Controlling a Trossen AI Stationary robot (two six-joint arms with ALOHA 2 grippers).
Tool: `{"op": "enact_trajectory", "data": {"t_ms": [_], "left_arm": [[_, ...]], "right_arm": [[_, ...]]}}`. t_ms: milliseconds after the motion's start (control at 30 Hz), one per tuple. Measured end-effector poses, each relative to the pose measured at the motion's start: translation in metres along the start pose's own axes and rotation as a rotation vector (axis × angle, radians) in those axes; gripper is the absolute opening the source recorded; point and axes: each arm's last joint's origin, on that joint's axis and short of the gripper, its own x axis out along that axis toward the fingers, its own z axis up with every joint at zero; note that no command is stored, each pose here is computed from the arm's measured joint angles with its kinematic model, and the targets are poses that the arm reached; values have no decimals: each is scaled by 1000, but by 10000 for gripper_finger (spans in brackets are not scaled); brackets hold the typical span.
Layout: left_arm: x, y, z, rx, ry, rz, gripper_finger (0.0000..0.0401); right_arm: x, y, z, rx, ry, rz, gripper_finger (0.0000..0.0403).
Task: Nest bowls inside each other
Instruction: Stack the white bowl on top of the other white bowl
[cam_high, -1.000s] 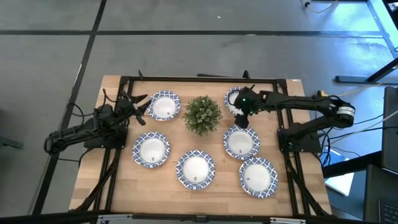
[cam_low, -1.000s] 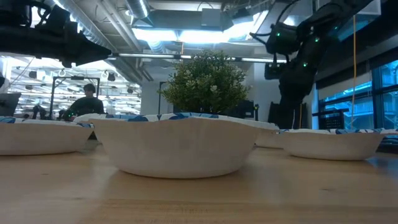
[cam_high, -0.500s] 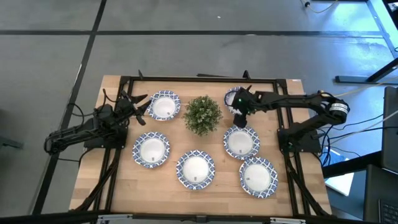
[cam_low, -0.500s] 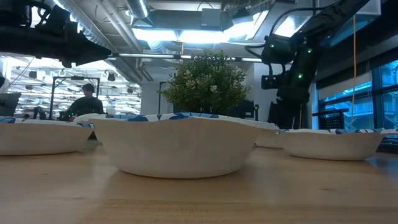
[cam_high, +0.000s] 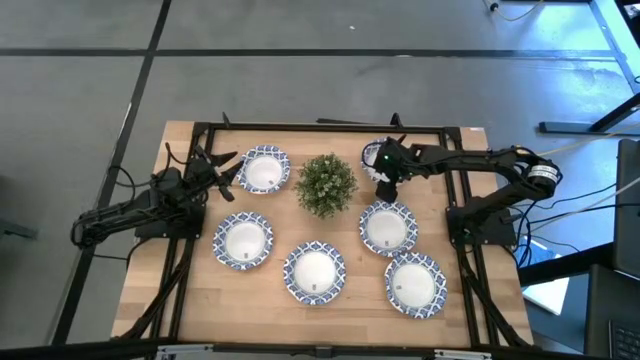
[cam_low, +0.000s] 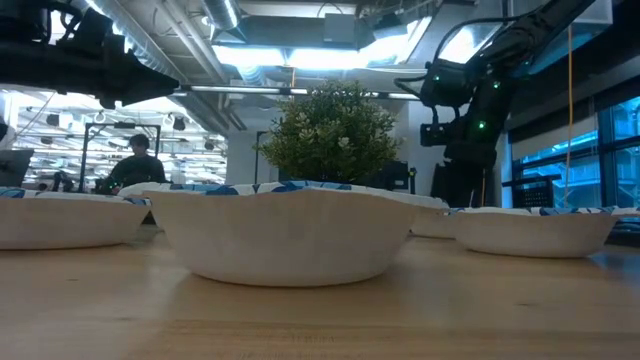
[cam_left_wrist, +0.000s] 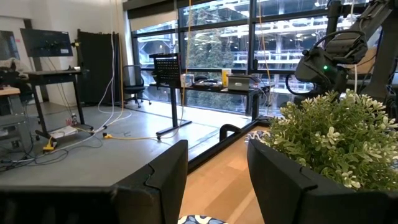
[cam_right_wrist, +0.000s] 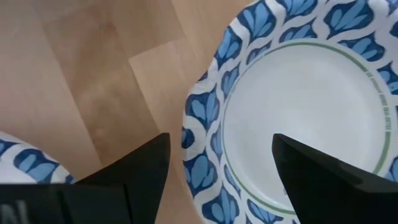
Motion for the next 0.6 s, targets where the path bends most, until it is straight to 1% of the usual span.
{"op": "enact_trajectory", "data": {"t_ms": [267, 367, 467, 600], "left_arm": [[0, 0, 0, 0, 0, 0, 161], [0, 0, 0, 0, 0, 0, 161], [0, 0, 0, 0, 0, 0, 161], [0, 0, 0, 0, 0, 0, 161]], "right_arm": [[10, 1, -2, -4, 40, 10, 281], [11, 1, -1, -5, 32, 9, 277], [11, 1, 1, -4, 16, 8, 259], [11, 0, 1, -4, 16, 7, 212]]}}
